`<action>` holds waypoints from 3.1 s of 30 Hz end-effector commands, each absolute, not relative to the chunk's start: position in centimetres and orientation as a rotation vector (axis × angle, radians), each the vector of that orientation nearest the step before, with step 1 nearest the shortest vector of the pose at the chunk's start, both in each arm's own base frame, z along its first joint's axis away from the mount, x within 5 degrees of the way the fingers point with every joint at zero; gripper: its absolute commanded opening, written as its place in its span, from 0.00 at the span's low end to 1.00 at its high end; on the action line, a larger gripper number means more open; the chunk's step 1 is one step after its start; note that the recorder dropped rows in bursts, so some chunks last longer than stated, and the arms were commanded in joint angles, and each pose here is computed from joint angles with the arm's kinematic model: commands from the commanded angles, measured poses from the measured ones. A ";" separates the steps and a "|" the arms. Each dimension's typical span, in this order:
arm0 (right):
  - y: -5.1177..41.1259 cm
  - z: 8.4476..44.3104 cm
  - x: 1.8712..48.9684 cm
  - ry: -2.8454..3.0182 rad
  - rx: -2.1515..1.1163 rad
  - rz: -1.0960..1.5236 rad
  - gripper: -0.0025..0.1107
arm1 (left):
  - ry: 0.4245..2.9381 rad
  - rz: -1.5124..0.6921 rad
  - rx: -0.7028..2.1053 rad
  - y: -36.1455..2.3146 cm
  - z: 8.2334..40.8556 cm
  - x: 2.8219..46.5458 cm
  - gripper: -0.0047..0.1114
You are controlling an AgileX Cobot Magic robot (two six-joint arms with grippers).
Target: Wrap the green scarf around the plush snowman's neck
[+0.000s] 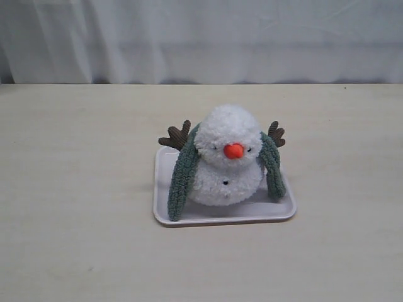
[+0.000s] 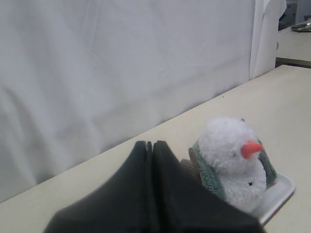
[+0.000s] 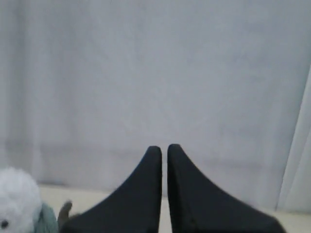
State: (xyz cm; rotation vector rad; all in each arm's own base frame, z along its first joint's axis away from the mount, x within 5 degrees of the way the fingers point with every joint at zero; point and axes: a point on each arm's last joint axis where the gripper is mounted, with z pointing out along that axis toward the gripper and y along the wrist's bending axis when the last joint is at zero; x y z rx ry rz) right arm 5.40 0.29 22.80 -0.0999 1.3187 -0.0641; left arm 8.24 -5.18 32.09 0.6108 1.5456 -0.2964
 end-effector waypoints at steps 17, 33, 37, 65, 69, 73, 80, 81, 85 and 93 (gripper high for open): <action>2.0 27.9 4.1 1.067 -0.028 0.424 0.12 | 1.552 -0.326 0.572 -5.2 32.0 8.4 0.04; 0.6 27.9 14.1 1.775 0.251 0.262 0.64 | 1.556 -0.340 0.567 -5.2 32.0 8.4 0.04; 1.7 26.7 17.8 2.041 0.163 0.137 0.64 | 1.559 -0.344 0.570 -5.3 32.0 8.3 0.04; 10.7 16.6 29.3 2.319 -0.784 -0.059 0.64 | 1.570 -0.355 0.581 -5.4 31.9 8.3 0.04; 10.5 16.2 29.0 2.346 -0.785 -0.073 0.64 | 1.574 -0.359 0.587 -5.4 31.8 8.2 0.04; 10.7 15.0 28.6 2.352 -0.824 -0.043 0.64 | 1.574 -0.359 0.587 -5.4 31.8 8.2 0.04; 11.3 12.8 29.6 2.364 -0.909 -0.037 0.61 | 1.585 -0.368 0.602 -5.5 31.7 8.2 0.04; 11.1 12.7 29.8 2.387 -0.908 -0.074 0.60 | 1.584 -0.367 0.601 -5.5 31.7 8.2 0.04; 10.5 12.8 30.2 2.435 -0.913 -0.177 0.58 | 1.571 -0.359 0.581 -5.4 31.9 8.3 0.04; 11.7 13.3 30.7 2.343 -0.883 -0.036 0.56 | 1.573 -0.360 0.583 -5.4 31.9 8.2 0.04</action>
